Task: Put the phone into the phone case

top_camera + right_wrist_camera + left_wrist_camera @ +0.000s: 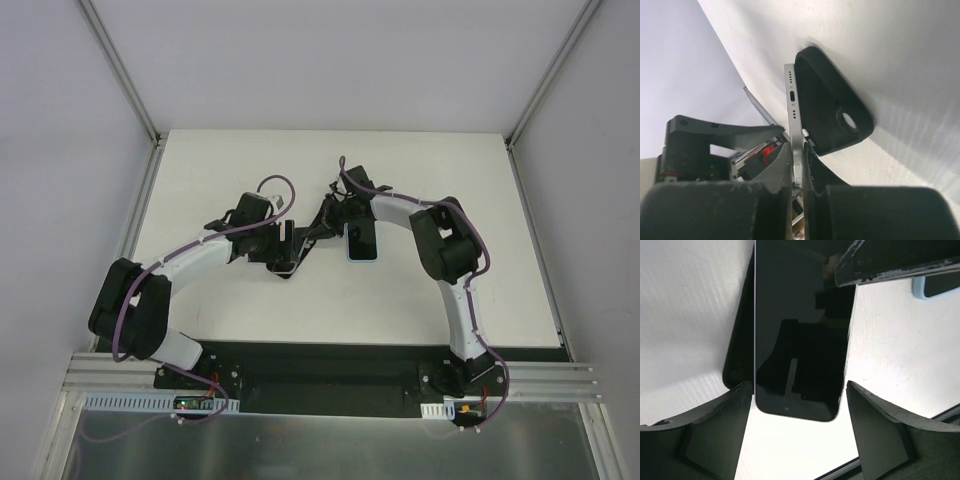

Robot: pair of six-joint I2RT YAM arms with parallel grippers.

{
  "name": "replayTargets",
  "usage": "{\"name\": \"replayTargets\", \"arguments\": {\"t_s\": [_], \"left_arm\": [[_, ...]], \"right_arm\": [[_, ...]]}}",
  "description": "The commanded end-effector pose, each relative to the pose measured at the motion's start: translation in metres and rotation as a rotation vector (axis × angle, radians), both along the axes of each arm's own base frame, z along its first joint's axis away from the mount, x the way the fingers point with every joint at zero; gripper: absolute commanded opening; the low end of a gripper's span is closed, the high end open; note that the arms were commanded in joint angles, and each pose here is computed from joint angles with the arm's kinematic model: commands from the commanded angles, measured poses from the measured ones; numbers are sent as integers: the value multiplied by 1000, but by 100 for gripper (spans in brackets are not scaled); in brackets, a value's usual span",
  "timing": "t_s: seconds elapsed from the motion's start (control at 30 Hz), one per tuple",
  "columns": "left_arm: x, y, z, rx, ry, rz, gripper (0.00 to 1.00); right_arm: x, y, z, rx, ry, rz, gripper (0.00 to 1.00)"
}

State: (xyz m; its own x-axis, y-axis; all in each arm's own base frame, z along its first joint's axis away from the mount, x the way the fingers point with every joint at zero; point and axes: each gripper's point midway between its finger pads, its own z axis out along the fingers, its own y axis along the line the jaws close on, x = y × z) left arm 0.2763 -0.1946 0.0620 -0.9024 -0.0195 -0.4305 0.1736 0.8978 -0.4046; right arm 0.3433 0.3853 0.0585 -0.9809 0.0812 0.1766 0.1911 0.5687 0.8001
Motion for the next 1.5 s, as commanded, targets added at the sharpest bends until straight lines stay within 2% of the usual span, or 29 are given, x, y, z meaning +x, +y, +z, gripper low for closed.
{"name": "replayTargets", "arguments": {"t_s": [0.0, 0.13, 0.27, 0.33, 0.47, 0.5, 0.57, 0.7, 0.77, 0.8, 0.87, 0.93, 0.97, 1.0, 1.03, 1.07, 1.1, 1.13, 1.3, 1.47], "left_arm": [[-1, -16, 37, -106, -78, -30, 78], [-8, -21, 57, -144, -79, -80, 83], [-24, -27, 86, -182, -87, -197, 82], [-28, -24, 94, -161, -133, -279, 81], [-37, -20, 123, -116, -194, -449, 80], [-51, -19, 127, -128, -174, -550, 80], [-48, -23, 147, -144, -225, -614, 80], [-51, -33, 164, -199, -214, -740, 77], [-57, -38, 163, -240, -147, -771, 73], [-58, -40, 162, -253, -139, -782, 70], [-63, -48, 159, -319, -96, -809, 68], [-67, -52, 159, -366, -74, -836, 65], [-71, -56, 158, -410, -41, -847, 62], [-72, -57, 157, -426, -31, -852, 60], [-73, -58, 157, -437, -23, -855, 58], [-74, -61, 157, -468, -6, -862, 57], [-75, -63, 157, -484, 4, -862, 56], [-75, -64, 158, -498, 11, -864, 55], [-80, -72, 166, -602, 38, -888, 49], [-80, -75, 164, -638, 73, -885, 43]], "right_arm": [[17, -9, 63, 117, -168, -9, 1], [14, -19, 89, 186, -267, 67, 1], [-1, -33, 100, 237, -347, 163, 1], [-16, -41, 99, 267, -353, 216, 2], [-56, -52, 110, 319, -466, 392, 1], [-68, -58, 103, 322, -512, 464, 1], [-84, -64, 103, 356, -523, 516, 1], [-115, -64, 118, 473, -540, 604, 2], [-129, -62, 128, 522, -598, 664, 1], [-140, -64, 134, 559, -581, 686, 1], [-153, -63, 146, 622, -670, 751, 1], [-167, -68, 158, 681, -618, 759, 1], [-167, -68, 159, 729, -716, 792, 1], [-177, -74, 180, 748, -645, 775, 2], [-177, -73, 177, 761, -635, 780, 1], [-175, -73, 181, 802, -749, 809, 1], [-177, -73, 194, 790, -645, 774, 1], [-172, -71, 187, 781, -611, 766, 1], [-169, -68, 179, 787, -598, 753, 1], [-169, -70, 182, 785, -616, 758, 1]]}}
